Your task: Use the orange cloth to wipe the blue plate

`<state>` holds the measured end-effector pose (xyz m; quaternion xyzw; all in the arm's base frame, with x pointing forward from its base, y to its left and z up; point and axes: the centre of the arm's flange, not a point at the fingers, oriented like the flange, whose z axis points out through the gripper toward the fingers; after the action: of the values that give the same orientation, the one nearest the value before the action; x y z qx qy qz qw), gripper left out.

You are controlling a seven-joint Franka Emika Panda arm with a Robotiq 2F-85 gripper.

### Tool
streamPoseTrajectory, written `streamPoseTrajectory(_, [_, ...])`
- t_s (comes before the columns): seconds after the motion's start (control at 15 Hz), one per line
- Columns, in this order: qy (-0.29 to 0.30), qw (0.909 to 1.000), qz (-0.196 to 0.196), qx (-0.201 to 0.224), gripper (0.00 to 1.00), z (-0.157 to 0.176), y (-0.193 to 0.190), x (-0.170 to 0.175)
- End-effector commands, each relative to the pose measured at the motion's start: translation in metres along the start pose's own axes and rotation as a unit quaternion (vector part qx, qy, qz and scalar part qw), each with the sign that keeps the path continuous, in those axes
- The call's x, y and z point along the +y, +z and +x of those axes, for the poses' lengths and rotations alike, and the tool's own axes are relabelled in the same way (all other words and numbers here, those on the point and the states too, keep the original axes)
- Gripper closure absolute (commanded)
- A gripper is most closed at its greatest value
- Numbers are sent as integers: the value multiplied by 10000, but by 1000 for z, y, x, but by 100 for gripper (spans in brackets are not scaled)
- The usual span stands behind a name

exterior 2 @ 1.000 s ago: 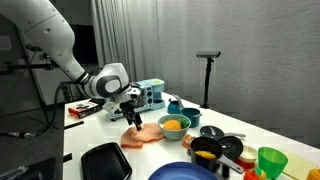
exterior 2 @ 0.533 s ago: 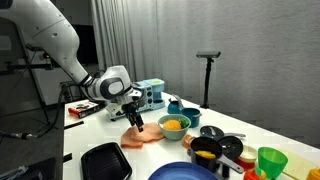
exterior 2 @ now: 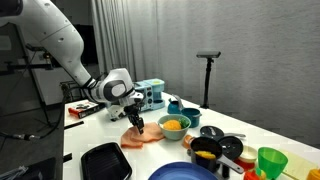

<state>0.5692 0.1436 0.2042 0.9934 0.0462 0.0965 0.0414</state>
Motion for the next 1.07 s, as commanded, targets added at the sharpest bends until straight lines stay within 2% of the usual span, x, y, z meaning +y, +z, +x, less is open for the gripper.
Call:
streamPoseTrajectory(0.0, [229, 9997, -26, -7, 73, 18, -7, 13])
streamPoseTrajectory(0.2, [458, 9989, -33, -60, 97, 26, -16, 33])
streamPoseTrajectory(0.27, [524, 9986, -38, -86, 100, 27, -19, 39])
streamPoseTrajectory(0.53, [654, 9968, 61, -453, 99, 34, -49, 57])
streamPoseTrajectory(0.73, [605, 9964, 150, -571, 99, 45, -97, 72])
streamPoseTrajectory(1.0, [634, 9972, 196, -350, 99, 57, -175, 105])
